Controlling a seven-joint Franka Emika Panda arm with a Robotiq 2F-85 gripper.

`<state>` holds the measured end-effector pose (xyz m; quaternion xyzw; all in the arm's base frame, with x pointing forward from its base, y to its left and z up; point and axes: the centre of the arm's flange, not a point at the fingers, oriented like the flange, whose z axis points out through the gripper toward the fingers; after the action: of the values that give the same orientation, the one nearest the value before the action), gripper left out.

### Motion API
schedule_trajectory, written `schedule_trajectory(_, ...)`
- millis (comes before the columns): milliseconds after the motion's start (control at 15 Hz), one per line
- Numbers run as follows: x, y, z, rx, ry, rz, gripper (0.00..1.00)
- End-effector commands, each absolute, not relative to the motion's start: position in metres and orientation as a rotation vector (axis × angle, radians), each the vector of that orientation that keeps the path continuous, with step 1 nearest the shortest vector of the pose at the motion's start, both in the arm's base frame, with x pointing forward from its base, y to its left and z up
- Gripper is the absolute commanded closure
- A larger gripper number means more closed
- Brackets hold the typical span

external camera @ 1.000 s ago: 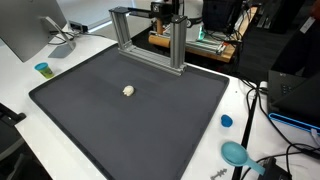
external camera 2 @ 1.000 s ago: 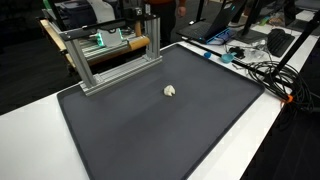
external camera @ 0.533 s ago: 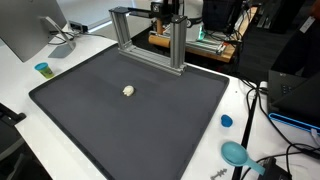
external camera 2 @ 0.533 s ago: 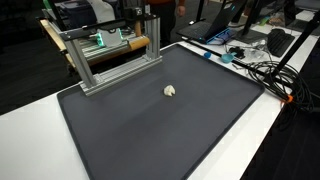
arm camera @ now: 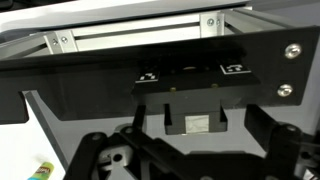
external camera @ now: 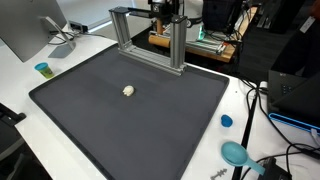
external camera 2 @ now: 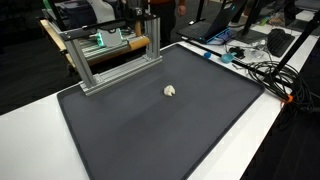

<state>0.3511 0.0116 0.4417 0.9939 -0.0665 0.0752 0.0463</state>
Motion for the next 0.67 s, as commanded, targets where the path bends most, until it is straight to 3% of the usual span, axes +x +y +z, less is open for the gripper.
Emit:
schedule_trajectory(0,0.352,0.007,0.439,3.052,-0.136,0.229,0.0)
schedule_trajectory(467,0.344,0.008,0.437,3.062,-0.105,0.227,0.13)
schedule_trajectory(600,0.341,0.007,0.436,3.062,-0.111,0.222,0.13)
